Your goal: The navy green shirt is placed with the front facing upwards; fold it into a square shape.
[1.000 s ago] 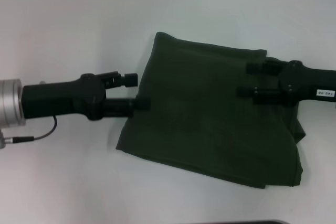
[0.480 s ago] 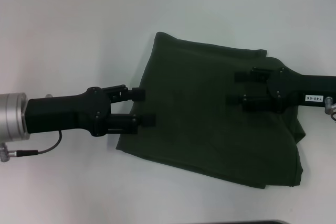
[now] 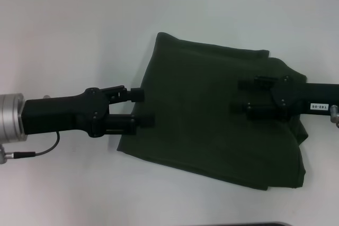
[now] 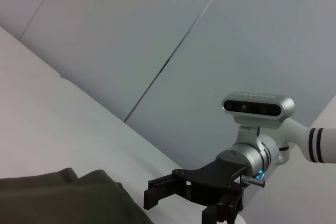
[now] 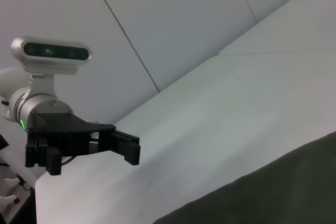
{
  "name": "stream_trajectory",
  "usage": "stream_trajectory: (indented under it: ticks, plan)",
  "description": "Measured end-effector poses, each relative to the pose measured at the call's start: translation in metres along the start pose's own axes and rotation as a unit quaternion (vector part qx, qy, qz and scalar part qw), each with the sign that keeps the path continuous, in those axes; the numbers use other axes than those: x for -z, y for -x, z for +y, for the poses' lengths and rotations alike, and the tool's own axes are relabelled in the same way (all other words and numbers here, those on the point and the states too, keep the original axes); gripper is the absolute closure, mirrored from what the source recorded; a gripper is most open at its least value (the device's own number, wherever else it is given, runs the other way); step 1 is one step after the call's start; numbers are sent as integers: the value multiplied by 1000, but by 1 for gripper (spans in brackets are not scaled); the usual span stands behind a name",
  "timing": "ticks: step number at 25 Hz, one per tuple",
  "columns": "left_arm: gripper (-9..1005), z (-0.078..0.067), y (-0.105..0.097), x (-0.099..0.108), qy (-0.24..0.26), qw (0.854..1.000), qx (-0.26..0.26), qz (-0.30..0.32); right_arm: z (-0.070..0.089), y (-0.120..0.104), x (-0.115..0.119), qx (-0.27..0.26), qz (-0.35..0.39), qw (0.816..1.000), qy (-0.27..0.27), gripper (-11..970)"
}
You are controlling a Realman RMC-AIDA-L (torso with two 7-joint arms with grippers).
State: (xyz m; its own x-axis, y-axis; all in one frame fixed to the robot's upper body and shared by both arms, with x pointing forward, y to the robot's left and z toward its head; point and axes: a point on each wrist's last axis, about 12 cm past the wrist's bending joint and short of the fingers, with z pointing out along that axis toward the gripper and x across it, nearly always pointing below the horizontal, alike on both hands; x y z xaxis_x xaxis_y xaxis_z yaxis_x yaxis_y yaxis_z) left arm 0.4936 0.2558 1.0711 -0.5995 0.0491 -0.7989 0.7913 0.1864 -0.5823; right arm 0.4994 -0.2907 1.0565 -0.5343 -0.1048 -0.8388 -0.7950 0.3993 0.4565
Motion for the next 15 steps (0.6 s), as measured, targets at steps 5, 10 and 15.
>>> stream_trajectory:
  ticks: [5, 10, 15]
  plan:
    - [91, 0, 1, 0, -1, 1000, 4, 4, 1, -1, 3, -1, -1, 1000, 3, 59]
    - [91, 0, 1, 0, -2, 1000, 7, 5, 1, -1, 4, -1, -2, 1000, 1, 59]
    - [91, 0, 1, -1, -3, 1000, 10, 6, 1, 0, 4, 0, -1, 1000, 5, 59]
